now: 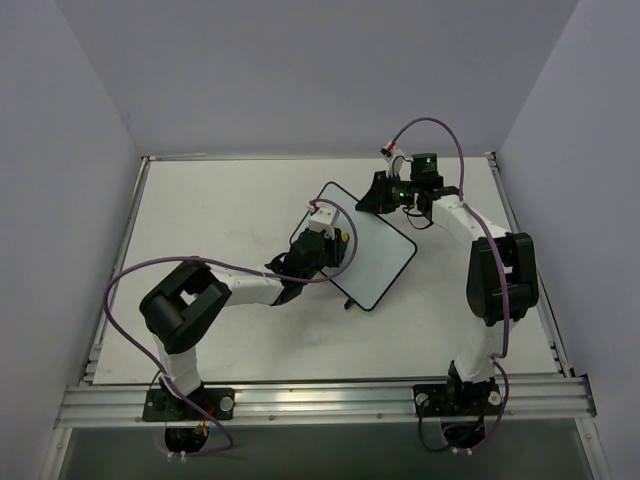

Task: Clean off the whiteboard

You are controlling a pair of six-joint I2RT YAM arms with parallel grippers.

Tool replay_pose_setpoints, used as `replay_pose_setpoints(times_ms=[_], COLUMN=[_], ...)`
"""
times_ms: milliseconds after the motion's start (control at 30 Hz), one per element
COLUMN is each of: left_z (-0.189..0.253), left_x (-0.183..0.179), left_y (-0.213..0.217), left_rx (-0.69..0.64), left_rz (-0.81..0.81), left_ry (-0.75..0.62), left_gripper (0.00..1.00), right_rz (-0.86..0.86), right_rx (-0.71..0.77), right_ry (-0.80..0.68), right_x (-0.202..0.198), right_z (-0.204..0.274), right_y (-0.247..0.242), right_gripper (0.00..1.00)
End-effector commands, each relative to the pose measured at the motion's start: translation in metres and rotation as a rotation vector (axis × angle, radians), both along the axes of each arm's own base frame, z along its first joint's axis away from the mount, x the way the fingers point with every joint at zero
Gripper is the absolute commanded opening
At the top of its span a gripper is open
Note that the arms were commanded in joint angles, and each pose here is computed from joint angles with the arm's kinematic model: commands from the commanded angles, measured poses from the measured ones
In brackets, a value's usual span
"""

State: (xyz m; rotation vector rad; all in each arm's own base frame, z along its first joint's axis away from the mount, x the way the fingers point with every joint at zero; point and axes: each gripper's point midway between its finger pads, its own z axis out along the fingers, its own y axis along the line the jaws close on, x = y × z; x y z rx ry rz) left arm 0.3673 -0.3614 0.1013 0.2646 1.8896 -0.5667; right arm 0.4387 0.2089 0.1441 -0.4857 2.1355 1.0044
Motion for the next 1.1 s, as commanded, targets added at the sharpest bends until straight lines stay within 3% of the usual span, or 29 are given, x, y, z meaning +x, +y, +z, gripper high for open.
replay_pose_setpoints(times_ms=[0,533,1067], left_z=[-0.082,-0.064,0.005], left_x=[0.003,0.060,0.055], left_y=[0.061,0.121,0.087], left_rx=[0.207,0.160,0.094], left_rz=[0.119,0.248,0.131], left_ry=[0.173,0.184,0.021], left_gripper=[0.02,0.02,0.02], right_rz=[0.080,0.087,0.080], right_rx=[0.032,0.025,0.030], right_ry=[-0.045,-0.050,-0.032], right_x=[-0.020,-0.022,-0.023], right_z=[0.031,0.030,0.021], right_y=[0.021,0.021,0.020], right_gripper=[0.00,0.00,0.00])
